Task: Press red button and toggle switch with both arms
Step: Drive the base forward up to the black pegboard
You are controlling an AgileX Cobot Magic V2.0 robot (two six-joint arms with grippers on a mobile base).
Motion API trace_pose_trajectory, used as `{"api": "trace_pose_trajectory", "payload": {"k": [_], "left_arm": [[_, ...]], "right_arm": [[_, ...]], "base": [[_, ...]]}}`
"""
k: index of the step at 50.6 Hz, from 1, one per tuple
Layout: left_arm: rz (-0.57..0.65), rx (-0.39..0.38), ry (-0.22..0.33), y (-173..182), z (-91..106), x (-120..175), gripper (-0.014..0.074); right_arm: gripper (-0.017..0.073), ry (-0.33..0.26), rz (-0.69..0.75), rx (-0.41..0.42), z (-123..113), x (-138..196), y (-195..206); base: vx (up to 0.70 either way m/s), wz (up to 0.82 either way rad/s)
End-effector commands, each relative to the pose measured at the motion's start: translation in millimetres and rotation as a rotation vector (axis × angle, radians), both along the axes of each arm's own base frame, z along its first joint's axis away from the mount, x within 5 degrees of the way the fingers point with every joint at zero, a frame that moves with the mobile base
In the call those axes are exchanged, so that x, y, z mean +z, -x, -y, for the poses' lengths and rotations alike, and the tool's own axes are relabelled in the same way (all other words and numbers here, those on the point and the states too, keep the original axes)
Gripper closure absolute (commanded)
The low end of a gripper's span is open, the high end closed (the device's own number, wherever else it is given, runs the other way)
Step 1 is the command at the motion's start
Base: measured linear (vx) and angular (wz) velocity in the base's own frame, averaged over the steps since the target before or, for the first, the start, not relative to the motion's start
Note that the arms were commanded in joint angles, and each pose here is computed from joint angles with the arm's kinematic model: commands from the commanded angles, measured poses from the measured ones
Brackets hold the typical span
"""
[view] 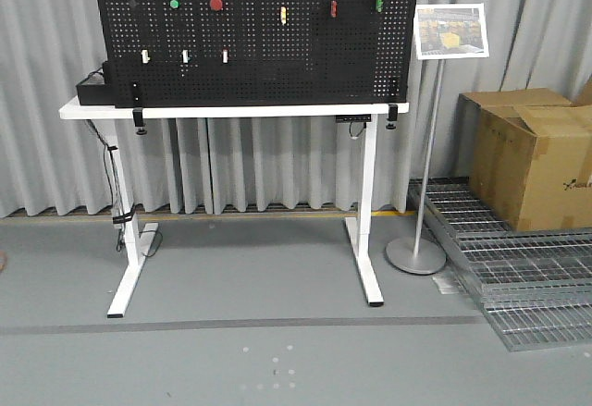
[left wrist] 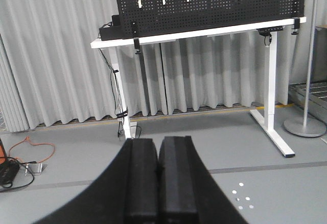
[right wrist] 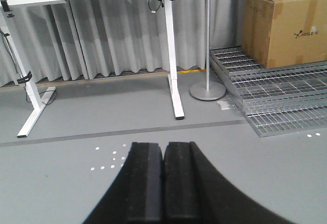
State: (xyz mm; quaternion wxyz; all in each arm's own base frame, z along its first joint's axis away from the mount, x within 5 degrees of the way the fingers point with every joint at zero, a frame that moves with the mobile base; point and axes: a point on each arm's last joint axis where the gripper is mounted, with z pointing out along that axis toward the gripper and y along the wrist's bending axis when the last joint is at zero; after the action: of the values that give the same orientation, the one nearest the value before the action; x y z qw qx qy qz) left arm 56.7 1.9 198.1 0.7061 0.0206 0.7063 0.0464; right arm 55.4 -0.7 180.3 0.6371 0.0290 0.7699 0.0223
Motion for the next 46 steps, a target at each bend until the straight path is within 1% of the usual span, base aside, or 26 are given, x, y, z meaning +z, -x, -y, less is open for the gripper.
{"api": "trace_pose_trajectory", "payload": {"k": [1, 22, 46], "left_arm": [[0.055, 0.007, 0.017, -0.6, -0.6, -3.6, 0.0592], [0.055, 0.005, 0.017, -0.6, -0.5, -3.6, 0.0592], [0.055, 0.005, 0.017, -0.6, -0.5, -3.6, 0.0592]], "right_arm": [[0.0563, 0.014, 0.089, -0.001, 0.0, 4.7, -0.4], [0.0563, 0.014, 0.089, -0.001, 0.0, 4.7, -0.4], [0.0563, 0.014, 0.089, -0.001, 0.0, 4.8, -0.4]], "base": [[0.24, 0.00], [0.31, 0.00], [0.43, 0.04]]}}
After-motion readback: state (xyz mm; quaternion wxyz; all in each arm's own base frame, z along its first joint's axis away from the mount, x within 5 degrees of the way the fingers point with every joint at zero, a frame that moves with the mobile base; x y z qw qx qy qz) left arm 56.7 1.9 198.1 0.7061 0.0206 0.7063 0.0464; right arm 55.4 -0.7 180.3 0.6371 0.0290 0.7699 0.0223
